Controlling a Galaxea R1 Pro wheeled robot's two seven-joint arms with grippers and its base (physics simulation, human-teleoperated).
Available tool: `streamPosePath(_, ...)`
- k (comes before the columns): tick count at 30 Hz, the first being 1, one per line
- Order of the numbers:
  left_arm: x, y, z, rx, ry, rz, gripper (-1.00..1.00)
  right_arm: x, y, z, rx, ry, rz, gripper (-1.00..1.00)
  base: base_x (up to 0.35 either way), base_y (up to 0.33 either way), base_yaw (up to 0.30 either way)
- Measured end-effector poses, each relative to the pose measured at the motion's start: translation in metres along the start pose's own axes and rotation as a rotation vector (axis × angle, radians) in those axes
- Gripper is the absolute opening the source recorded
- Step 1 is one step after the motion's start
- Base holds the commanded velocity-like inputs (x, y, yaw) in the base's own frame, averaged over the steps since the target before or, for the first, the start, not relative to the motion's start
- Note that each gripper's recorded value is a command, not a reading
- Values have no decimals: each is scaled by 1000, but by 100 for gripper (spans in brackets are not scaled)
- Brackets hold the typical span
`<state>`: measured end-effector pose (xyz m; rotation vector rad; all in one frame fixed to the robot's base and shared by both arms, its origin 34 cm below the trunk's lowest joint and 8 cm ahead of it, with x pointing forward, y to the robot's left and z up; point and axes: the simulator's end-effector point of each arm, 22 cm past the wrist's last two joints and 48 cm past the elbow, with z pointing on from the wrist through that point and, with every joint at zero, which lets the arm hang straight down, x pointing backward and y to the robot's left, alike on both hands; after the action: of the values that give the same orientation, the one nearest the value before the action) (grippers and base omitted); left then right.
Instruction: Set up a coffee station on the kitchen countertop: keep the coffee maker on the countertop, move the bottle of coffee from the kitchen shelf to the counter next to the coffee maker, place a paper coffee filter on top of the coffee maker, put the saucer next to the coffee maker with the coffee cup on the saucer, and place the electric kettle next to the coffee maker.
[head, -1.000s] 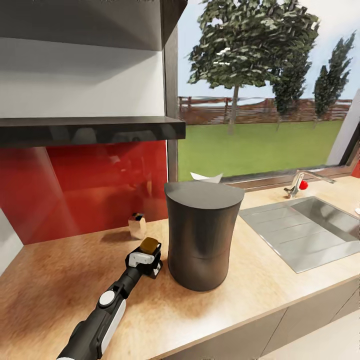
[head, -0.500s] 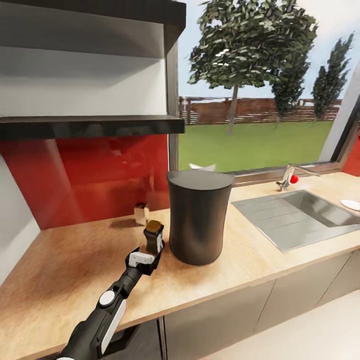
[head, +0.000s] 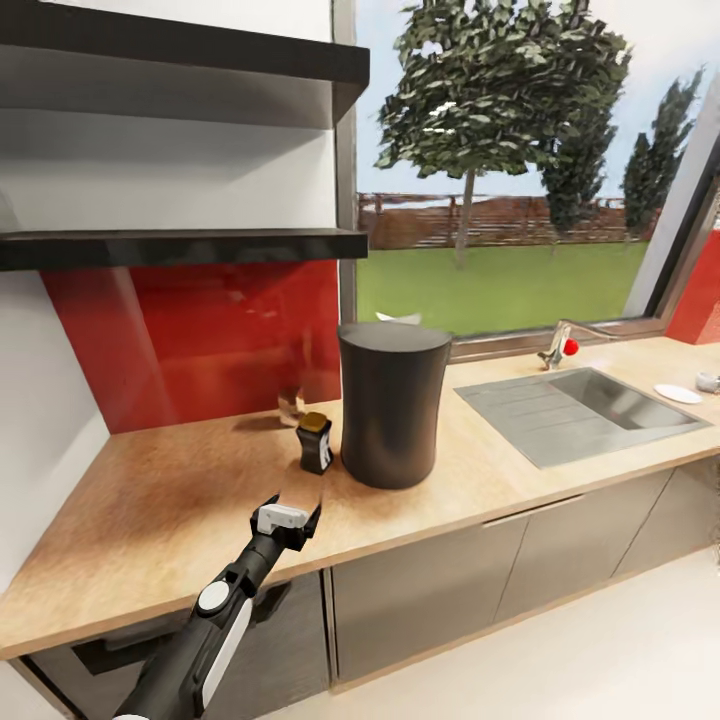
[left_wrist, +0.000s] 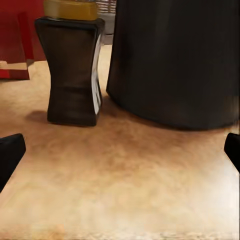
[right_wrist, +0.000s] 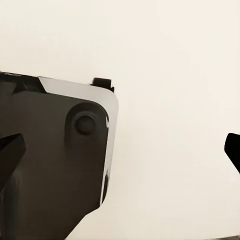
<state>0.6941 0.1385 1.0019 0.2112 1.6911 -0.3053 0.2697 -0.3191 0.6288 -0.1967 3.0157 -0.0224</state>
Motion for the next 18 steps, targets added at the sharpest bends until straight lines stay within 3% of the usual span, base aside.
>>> streamPosePath(5, 0, 0, 0, -1, -1, -2, 100, -2, 0, 0, 0, -9, 1, 100, -211, 0, 0)
streamPosePath(13, -9, -3, 0, 13, -19, 3, 100, -4, 3, 0, -3, -14, 7, 100, -32, 0, 0)
streamPosePath(18, -9, -27, 1, 86, -18, 23, 100, -5, 5, 0, -6, -15, 13, 100, -2, 0, 0)
